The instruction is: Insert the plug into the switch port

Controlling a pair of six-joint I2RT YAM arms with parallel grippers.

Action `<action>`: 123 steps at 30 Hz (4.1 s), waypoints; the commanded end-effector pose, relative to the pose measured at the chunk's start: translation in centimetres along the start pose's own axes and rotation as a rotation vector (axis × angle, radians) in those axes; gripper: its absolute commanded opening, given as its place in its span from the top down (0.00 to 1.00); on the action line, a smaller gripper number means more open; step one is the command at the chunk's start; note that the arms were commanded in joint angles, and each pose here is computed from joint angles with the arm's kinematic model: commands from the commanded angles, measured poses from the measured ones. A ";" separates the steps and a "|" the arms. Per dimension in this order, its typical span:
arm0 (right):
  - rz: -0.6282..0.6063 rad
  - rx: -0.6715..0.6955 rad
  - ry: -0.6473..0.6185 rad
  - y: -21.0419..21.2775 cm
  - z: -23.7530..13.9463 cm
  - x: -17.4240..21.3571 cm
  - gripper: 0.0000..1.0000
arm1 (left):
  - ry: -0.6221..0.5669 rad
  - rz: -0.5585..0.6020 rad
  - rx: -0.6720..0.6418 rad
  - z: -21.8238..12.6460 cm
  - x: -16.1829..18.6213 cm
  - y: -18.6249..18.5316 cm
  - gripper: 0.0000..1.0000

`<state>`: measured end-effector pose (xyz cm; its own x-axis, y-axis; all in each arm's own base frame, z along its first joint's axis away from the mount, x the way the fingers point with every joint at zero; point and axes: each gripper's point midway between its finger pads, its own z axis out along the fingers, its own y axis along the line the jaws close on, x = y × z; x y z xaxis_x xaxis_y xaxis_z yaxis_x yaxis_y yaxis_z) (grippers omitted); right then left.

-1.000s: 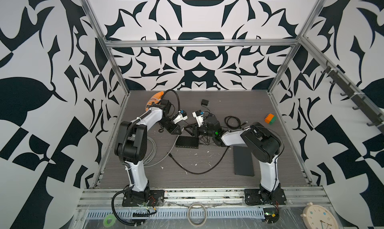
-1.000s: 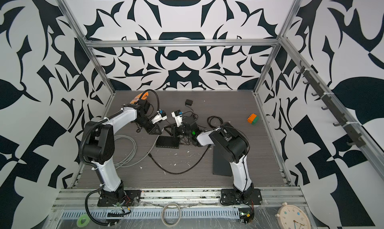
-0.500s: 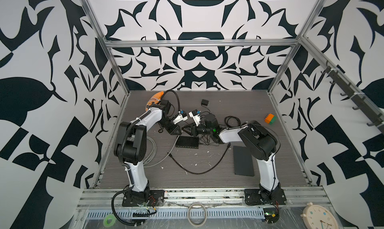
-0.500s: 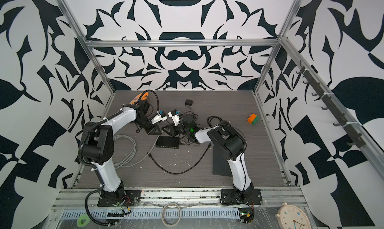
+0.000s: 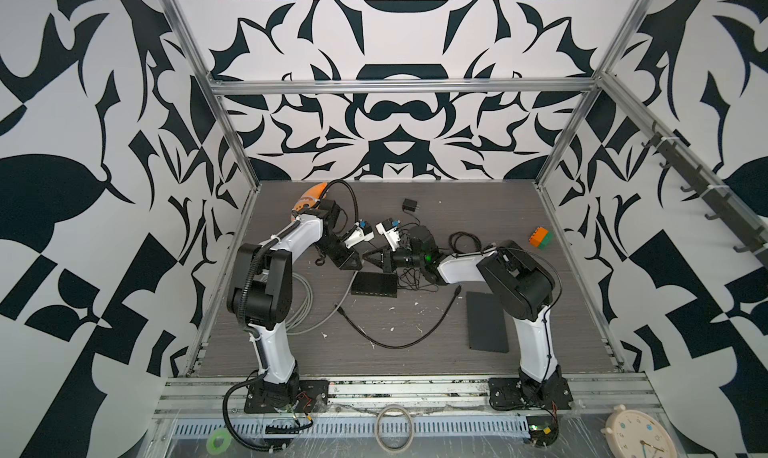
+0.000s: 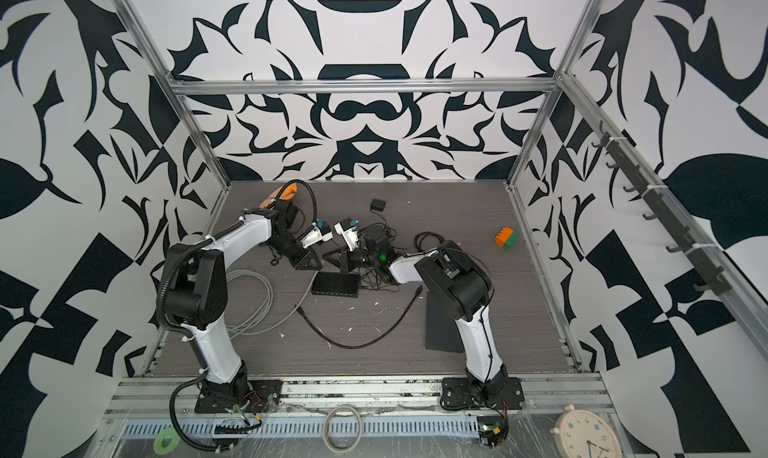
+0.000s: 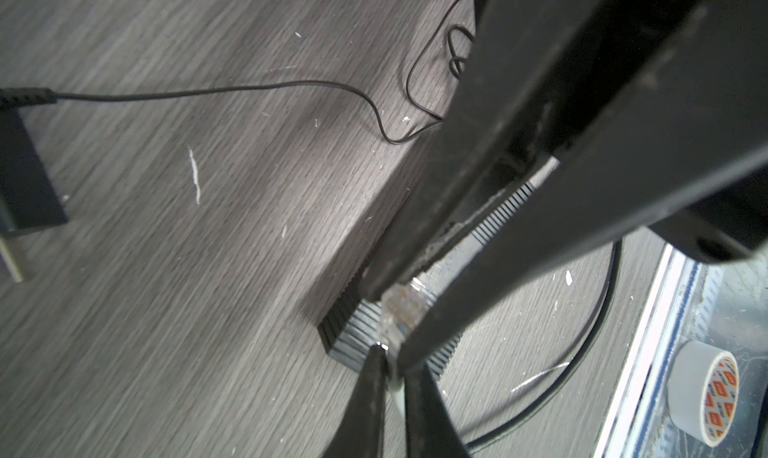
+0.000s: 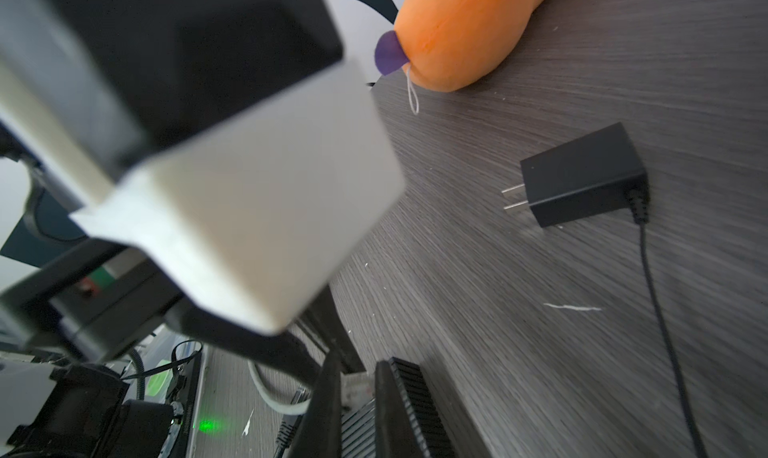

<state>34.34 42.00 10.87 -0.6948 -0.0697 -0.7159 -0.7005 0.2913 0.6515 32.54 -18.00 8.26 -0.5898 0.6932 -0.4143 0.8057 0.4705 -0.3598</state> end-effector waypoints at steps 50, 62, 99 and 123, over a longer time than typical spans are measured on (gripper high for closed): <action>0.607 0.398 -0.195 -0.7 -1.9 -3.1 1.00 | -0.216 -0.055 -0.131 0.2 -1.1 -2.6 0.53; 0.616 0.368 -0.188 -0.5 -1.5 -3.1 1.00 | -0.166 -0.082 -0.181 2.1 -0.4 -0.2 0.64; -0.359 -0.247 0.178 5.2 -4.5 -2.7 0.55 | -0.091 0.093 0.301 -1.4 0.7 -3.8 0.91; -0.322 -0.215 0.050 2.9 -5.3 -5.2 0.56 | -0.098 0.114 0.311 -1.8 0.7 -4.5 0.90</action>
<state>33.00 39.00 14.73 -0.4785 -0.2735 -0.8344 -0.8708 0.0261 0.4909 30.16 -18.38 9.89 -0.5170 0.6711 -0.5313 0.8280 0.2349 -0.5091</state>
